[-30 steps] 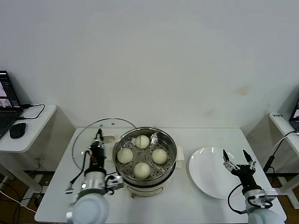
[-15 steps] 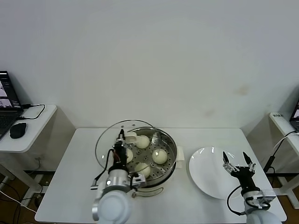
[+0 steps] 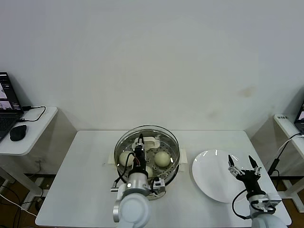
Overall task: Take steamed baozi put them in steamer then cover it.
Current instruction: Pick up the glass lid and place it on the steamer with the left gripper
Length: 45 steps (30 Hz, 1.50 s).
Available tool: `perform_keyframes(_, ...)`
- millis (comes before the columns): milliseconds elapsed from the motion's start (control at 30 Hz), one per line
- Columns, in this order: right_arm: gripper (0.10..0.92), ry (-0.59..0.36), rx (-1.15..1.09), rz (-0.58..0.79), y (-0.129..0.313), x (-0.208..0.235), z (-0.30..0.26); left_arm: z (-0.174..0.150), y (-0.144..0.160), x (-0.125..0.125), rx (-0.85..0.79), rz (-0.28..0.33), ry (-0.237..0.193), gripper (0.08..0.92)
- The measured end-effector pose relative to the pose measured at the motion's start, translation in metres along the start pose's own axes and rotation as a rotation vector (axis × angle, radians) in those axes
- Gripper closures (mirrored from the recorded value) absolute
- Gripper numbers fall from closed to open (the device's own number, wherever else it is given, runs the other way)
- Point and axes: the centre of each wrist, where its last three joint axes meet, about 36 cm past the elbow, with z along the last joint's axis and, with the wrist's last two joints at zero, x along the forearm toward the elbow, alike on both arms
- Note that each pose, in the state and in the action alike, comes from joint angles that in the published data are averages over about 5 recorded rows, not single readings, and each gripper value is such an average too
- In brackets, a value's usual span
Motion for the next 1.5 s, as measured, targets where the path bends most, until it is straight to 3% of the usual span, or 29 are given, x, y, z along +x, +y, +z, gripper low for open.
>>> perform_keyframes(867,0.2,0.006,-0.004,0.004,0.0,0.002,0.005,-0.003,-0.022,-0.006,-0.02,0.033,0.0,0.866)
perform_keyframes(1500,0.2,0.008,0.002,0.004,0.0,0.003,0.009,0.009,-0.035,-0.006,-0.058,0.015,-0.03,0.866)
